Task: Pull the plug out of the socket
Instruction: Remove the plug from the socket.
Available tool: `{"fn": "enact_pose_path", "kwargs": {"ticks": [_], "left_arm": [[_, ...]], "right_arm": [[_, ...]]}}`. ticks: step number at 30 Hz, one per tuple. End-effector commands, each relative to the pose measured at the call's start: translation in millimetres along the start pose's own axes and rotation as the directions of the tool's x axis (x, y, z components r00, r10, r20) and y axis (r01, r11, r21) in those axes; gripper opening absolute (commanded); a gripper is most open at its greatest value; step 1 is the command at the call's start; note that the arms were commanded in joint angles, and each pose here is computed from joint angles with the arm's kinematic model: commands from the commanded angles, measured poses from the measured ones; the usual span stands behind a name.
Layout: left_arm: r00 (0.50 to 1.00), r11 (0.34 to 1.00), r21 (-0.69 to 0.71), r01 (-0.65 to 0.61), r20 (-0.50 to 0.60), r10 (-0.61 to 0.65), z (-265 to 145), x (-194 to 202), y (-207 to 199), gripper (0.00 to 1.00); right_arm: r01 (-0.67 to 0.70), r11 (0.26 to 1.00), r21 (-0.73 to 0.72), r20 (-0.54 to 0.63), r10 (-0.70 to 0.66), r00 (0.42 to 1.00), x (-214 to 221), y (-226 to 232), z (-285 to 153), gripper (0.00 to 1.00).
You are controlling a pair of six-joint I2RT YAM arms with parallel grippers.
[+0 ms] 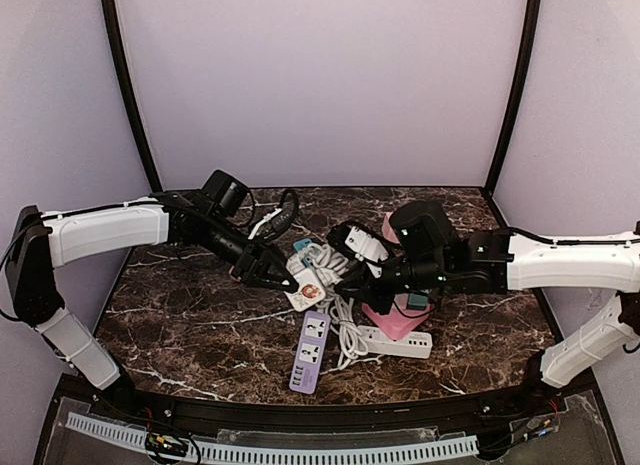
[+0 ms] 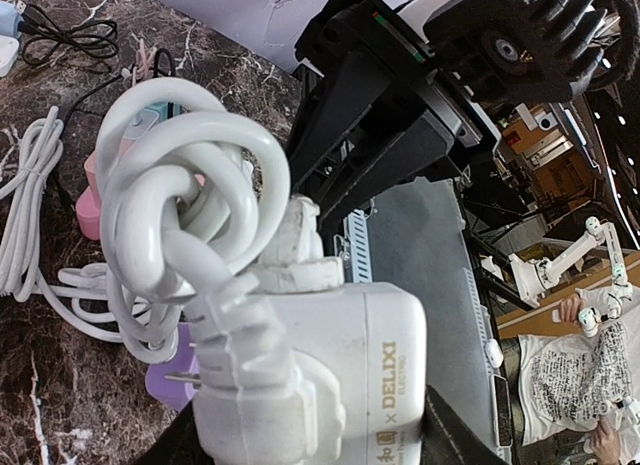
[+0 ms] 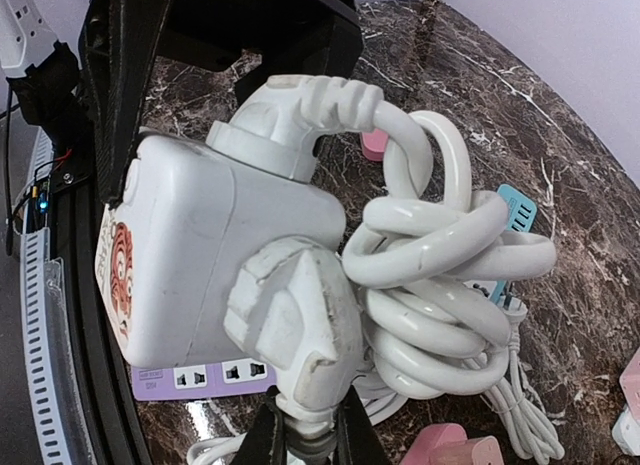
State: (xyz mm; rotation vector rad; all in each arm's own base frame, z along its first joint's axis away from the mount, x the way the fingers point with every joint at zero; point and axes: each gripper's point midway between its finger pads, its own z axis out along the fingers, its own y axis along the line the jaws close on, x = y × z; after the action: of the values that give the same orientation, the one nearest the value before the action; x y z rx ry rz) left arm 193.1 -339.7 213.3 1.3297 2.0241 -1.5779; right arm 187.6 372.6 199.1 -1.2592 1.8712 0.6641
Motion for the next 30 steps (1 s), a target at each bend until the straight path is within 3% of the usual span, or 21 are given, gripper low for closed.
{"fn": "enact_pose_path", "kwargs": {"ticks": [1, 7, 16, 30], "left_arm": [[1.000, 0.999, -0.028, 0.025, 0.004, -0.025, -7, 3, -2, 0.01], [0.999, 0.999, -0.048, 0.012, 0.045, -0.009, -8, -4, 1, 0.01], [0.998, 0.999, -0.035, 0.010, 0.069, -0.007, -8, -8, -2, 0.01], [0.999, 1.000, -0.010, 0.021, 0.031, -0.021, -3, 1, -4, 0.01]], "right_arm": [[-0.037, 0.988, 0.149, 0.131, 0.018, 0.991, -36, -22, -25, 0.00], [-0.110, 0.974, 0.200, 0.177, 0.074, 0.981, -37, -15, -19, 0.00], [-0.128, 0.980, 0.153, 0.192, 0.097, 0.977, -37, 6, -5, 0.00], [-0.113, 0.957, 0.268, 0.234, 0.049, 0.971, -50, -50, -38, 0.00]]}}
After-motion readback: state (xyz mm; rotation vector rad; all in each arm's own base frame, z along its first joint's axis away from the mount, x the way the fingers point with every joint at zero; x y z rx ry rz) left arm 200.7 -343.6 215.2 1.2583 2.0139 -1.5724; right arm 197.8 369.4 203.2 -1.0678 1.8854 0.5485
